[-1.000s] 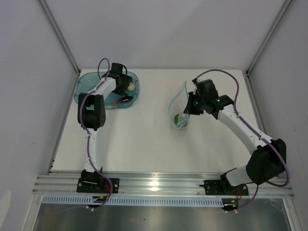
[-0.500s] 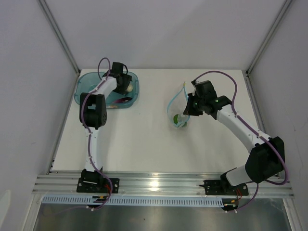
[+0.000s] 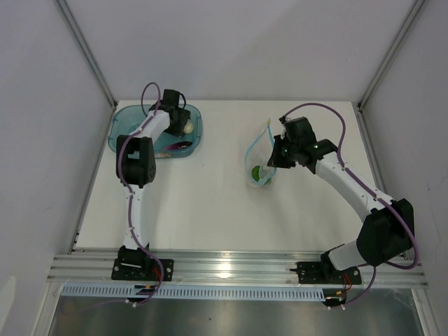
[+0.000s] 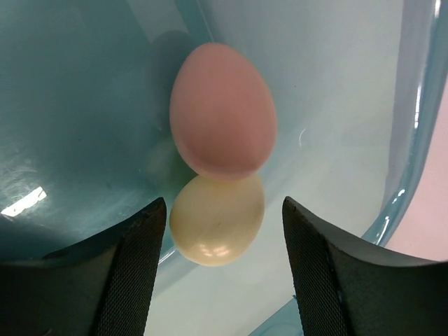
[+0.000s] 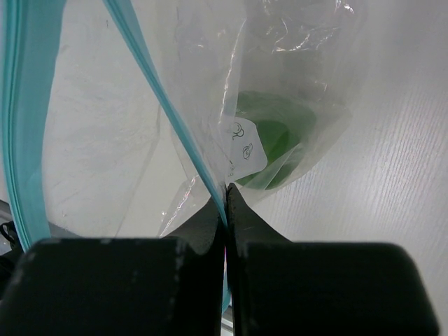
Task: Place the food in the zip-top bag and seal the zipper
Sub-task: Pick up the fake vegetable from the bin.
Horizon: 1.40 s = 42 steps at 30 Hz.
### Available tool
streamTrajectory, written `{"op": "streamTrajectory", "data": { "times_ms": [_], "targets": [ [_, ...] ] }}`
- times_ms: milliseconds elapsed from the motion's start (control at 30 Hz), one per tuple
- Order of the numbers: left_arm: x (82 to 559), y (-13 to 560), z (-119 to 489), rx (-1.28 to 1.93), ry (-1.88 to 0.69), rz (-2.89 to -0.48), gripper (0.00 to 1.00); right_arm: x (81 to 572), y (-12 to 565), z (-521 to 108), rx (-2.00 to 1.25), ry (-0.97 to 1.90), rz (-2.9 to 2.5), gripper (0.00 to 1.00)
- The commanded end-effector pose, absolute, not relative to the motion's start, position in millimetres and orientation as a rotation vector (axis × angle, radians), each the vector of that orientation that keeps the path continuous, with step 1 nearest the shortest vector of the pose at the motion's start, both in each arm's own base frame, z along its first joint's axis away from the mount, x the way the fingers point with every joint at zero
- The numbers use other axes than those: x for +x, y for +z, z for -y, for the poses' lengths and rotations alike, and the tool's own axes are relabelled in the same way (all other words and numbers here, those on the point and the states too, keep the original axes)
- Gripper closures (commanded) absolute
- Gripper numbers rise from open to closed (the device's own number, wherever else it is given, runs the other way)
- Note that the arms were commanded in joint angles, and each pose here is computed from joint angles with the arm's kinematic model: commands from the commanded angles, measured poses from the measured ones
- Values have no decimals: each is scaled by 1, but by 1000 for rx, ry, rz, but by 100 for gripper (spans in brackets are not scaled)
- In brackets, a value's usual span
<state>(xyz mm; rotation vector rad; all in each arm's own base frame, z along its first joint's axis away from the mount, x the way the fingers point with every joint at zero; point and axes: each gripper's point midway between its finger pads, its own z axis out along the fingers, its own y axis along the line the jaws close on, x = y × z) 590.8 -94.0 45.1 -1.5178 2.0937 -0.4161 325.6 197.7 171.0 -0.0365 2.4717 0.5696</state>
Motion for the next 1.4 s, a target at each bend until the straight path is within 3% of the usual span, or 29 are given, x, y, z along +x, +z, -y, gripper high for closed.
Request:
{"op": "streamTrajectory", "data": {
  "times_ms": [0, 167, 533, 700, 933, 1067, 1367],
  "targets": [
    [601, 58, 90, -1494, -418, -2063, 31, 332, 176, -198, -32, 577, -2440, 100],
    [607, 59, 96, -1452, -465, -2077, 40, 333, 178, -199, -33, 579, -2434, 100],
    [608, 60, 99, -1393, -476, -2106, 47, 334, 180, -199, -35, 583, -2429, 100],
    [609, 58, 105, -1342, -496, -2136, 35, 334, 180, -198, -32, 581, -2431, 100],
    [615, 62, 115, -1296, -539, -2152, 33, 333, 179, -199, -29, 584, -2433, 100],
    [615, 62, 117, -1297, -535, -2154, 35, 333, 181, -198, -28, 582, -2428, 100],
    [616, 63, 116, -1292, -532, -2149, 52, 334, 181, -198, -30, 585, -2425, 100]
  ]
}}
